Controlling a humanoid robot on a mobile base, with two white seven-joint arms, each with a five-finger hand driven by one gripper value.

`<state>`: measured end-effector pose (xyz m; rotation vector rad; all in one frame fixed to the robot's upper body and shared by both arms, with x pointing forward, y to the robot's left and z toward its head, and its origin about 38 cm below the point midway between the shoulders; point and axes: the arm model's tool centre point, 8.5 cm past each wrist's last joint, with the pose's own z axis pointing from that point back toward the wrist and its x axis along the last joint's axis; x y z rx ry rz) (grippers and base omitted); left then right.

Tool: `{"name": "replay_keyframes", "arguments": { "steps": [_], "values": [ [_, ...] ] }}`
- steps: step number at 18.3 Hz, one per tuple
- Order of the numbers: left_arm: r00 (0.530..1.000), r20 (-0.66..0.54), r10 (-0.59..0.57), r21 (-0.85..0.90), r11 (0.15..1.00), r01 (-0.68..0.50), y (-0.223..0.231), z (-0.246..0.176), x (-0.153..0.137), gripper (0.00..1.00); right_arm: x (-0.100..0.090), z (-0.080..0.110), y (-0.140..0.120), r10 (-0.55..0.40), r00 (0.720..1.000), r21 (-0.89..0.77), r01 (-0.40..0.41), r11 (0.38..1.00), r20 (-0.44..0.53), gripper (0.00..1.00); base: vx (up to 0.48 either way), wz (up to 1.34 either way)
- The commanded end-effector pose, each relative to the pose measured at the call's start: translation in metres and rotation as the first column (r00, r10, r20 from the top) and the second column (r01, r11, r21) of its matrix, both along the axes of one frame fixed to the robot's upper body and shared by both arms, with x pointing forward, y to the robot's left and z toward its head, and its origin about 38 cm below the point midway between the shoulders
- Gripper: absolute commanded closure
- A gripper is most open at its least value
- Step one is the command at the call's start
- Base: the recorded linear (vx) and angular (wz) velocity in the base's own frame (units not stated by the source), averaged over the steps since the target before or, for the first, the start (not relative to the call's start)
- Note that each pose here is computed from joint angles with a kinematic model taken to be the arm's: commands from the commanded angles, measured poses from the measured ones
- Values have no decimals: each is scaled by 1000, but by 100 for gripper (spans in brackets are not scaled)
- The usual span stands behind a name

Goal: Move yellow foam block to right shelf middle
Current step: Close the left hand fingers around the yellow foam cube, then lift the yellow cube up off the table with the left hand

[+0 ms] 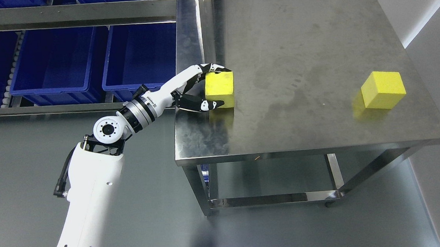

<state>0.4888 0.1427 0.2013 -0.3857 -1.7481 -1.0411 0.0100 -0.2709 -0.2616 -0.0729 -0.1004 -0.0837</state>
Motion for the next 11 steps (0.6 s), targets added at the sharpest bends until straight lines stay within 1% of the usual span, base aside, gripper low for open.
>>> {"name": "replay_keyframes", "arguments": {
  "steps": [1, 2, 3, 5, 6, 7, 8, 9, 11],
  "values": [
    [986, 117, 121, -466, 883, -53, 37, 77, 9, 74, 7, 1, -12, 2, 1000, -19, -2, 1000, 20, 0, 4, -68],
    [972, 151, 181, -552, 831, -69, 47, 90, 9, 74, 8, 1, -12, 2, 1000, -19, -2, 1000, 21, 0, 0, 0],
    [946, 196, 256, -623, 778, -81, 57, 97, 7, 74, 7, 1, -12, 2, 1000, -19, -2, 1000, 20, 0, 0, 0],
    [906, 230, 357, -690, 716, -107, 68, 100, 3, 74, 7, 1, -12, 2, 1000, -19, -2, 1000, 20, 0, 1, 17],
    [889, 211, 406, -724, 676, -138, 75, 102, 1, 74, 7, 1, -12, 2, 1000, -19, -2, 1000, 20, 0, 0, 0],
    [863, 162, 479, -765, 613, -197, 89, 98, 0, 74, 7, 1, -12, 2, 1000, -19, -2, 1000, 20, 0, 0, 0],
    [847, 114, 519, -781, 573, -247, 96, 88, -1, 74, 7, 1, -12, 2, 1000, -19, -2, 1000, 20, 0, 0, 0],
    [836, 77, 543, -788, 547, -283, 101, 78, -2, 74, 7, 1, -12, 2, 1000, -19, -2, 1000, 20, 0, 0, 0],
    [825, 17, 564, -778, 526, -344, 107, 50, -9, 74, 7, 1, -12, 2, 1000, -19, -2, 1000, 20, 0, -1, 11]
  ]
}}
